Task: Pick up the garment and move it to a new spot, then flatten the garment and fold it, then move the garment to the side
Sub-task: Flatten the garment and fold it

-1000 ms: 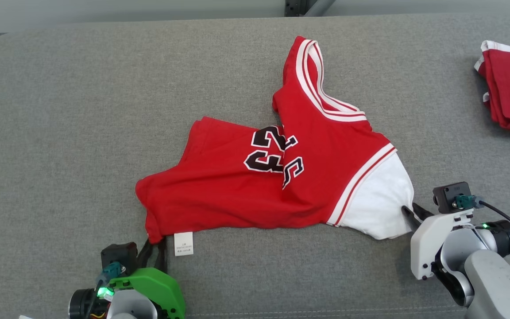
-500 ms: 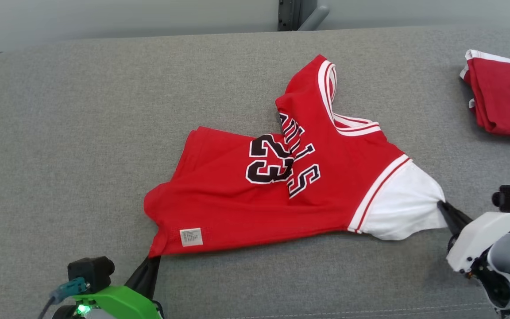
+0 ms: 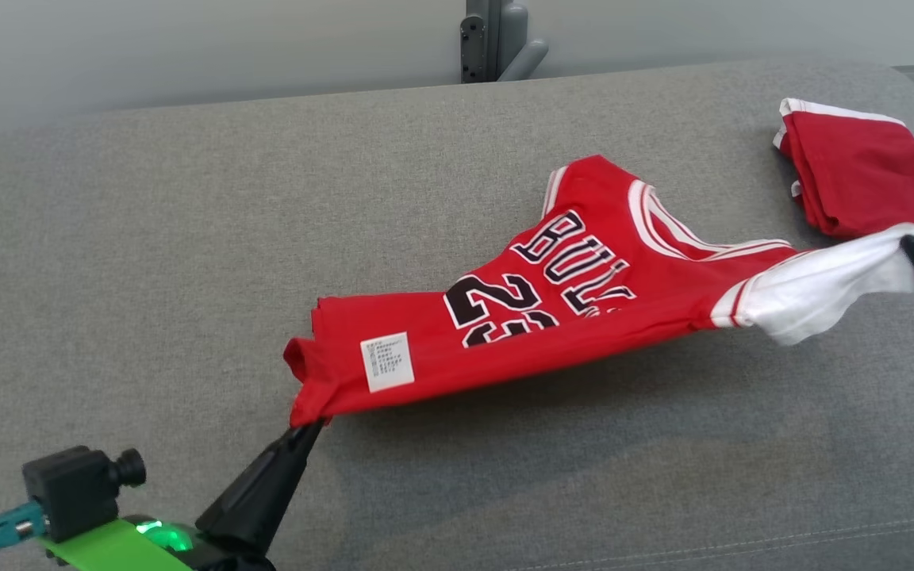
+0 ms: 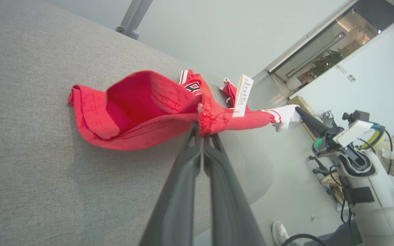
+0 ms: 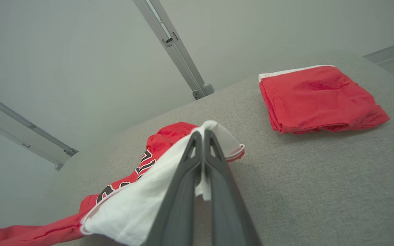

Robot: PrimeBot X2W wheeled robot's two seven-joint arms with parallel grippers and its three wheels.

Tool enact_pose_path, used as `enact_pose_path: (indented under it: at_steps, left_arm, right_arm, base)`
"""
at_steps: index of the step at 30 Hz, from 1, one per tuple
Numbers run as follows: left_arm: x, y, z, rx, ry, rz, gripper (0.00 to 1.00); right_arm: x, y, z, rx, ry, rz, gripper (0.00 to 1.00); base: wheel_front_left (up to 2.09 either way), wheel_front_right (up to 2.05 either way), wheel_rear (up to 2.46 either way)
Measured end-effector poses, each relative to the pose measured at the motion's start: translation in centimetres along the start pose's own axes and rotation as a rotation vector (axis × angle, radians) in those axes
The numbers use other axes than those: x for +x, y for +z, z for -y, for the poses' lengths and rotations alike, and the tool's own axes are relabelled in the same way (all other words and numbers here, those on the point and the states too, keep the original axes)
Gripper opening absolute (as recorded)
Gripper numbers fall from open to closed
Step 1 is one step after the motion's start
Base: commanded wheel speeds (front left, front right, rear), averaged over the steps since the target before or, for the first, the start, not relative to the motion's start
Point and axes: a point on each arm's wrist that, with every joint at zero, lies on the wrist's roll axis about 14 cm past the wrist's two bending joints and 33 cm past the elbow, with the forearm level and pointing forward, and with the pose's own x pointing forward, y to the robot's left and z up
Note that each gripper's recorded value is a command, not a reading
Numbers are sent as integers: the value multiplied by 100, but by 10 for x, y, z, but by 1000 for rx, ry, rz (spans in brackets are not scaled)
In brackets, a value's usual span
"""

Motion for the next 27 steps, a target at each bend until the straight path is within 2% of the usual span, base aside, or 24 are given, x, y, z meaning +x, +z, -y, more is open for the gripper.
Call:
enact_pose_path:
  at_steps: [5, 9, 12, 14, 17, 20, 24, 27]
  left_arm:
    - [10, 46, 36, 45, -136, 79, 0]
    - [33, 86, 43, 126, -165, 112, 0]
    - [62, 115, 40, 177, -164, 109, 0]
    - [88, 137, 30, 217, -129, 105, 0]
    - [131, 167, 19, 210, -101, 110, 0]
    - [173, 201, -6, 244, -14, 152, 0]
    - [218, 240, -46, 254, 99, 263, 0]
    - [239, 271, -60, 299, 133, 397, 0]
  right_arm:
    - [5, 64, -26, -80, 78, 129, 0]
    - [25, 110, -50, -130, 135, 221, 0]
    - [53, 133, -61, -184, 139, 240, 0]
    - [79, 141, -69, -198, 143, 230, 0]
    - [123, 153, -81, -202, 143, 234, 0]
    - [170, 163, -93, -196, 131, 282, 0]
    - [219, 177, -134, -83, 226, 443, 0]
    - [237, 199, -142, -11, 243, 612, 0]
  base:
    - [0, 0, 0]
    - [0, 0, 0]
    - [0, 0, 0]
    - [0, 0, 0]
    - [0, 0, 0]
    - [0, 0, 0]
    - [0, 0, 0]
    - [0, 0, 0]
